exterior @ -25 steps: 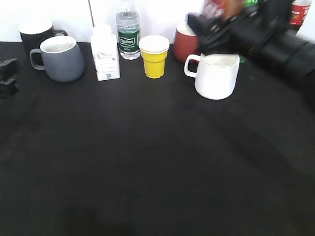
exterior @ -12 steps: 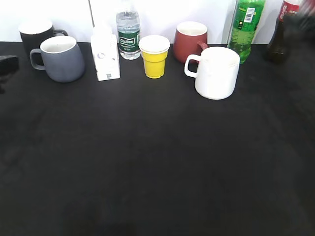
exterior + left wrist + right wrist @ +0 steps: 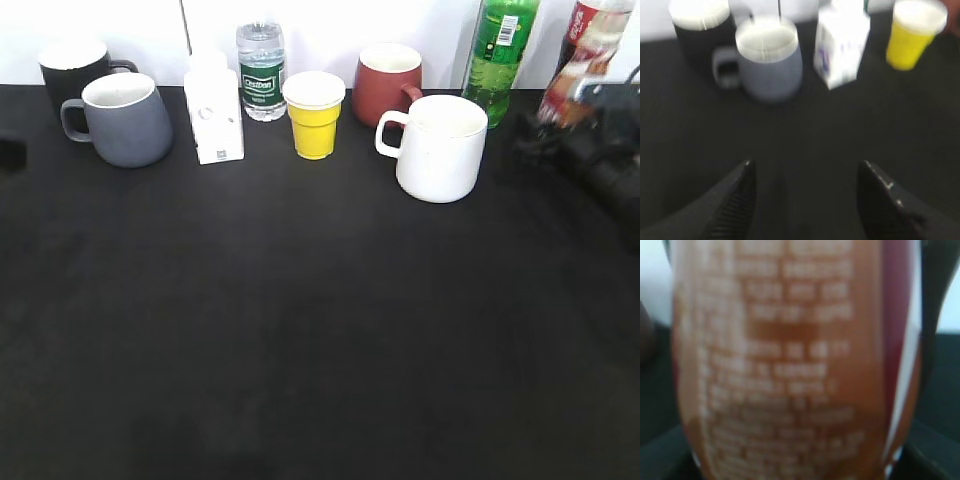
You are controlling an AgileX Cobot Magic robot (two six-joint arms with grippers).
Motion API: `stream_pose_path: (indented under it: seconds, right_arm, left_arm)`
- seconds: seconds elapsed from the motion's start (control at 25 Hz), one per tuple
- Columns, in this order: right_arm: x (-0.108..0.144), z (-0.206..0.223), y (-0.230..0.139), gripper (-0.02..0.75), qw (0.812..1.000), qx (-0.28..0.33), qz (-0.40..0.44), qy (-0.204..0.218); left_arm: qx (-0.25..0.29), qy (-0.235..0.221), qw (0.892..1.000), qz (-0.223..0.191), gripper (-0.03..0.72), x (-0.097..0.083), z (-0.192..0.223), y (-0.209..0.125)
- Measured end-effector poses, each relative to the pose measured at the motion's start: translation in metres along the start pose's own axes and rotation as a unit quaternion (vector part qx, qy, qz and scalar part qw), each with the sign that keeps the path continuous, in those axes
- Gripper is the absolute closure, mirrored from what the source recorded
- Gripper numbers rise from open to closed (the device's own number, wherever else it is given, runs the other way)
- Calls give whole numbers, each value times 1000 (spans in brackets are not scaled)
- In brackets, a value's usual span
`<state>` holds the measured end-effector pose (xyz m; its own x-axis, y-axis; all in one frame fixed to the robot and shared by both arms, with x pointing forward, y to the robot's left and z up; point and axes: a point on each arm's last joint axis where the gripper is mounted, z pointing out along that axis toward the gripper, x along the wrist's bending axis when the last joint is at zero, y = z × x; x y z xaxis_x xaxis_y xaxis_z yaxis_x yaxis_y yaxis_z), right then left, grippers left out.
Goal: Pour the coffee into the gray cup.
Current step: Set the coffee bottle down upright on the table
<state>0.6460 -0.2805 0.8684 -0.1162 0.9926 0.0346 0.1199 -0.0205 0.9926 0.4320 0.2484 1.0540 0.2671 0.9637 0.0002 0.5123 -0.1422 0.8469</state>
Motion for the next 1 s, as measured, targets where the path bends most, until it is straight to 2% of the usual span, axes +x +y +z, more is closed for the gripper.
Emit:
stream_pose_path:
  seconds: [0.2, 0.32, 0.4, 0.6, 0.72, 0.8, 0.88, 1.0]
  right_arm:
    - [2, 7, -12, 200, 1000, 9, -9, 16]
    - [1, 8, -13, 119, 1000, 18, -8, 14]
    - [1, 5, -14, 106, 1000, 27, -6, 10]
    - [3, -22, -8, 105, 999, 52, -2, 4]
    - [6, -47, 9, 119, 998, 56, 0, 4]
    - [9, -61, 27, 136, 996, 92, -5, 13]
    - [11, -73, 44, 146, 988, 154, -17, 17]
    - [7, -102, 62, 147, 958, 284, -43, -11]
  left_arm:
    - [39, -1, 999, -1, 207, 0, -4, 1]
    - [40, -1, 999, -1, 207, 0, -4, 1]
    - [39, -1, 999, -1, 207, 0, -4, 1]
    - [38, -1, 999, -1, 207, 0, -4, 1]
    - [38, -1, 999, -1, 207, 0, -4, 1]
    - [38, -1, 999, -1, 207, 0, -4, 1]
    - [38, -1, 999, -2, 207, 0, -4, 1]
    - [38, -1, 999, -2, 207, 0, -4, 1]
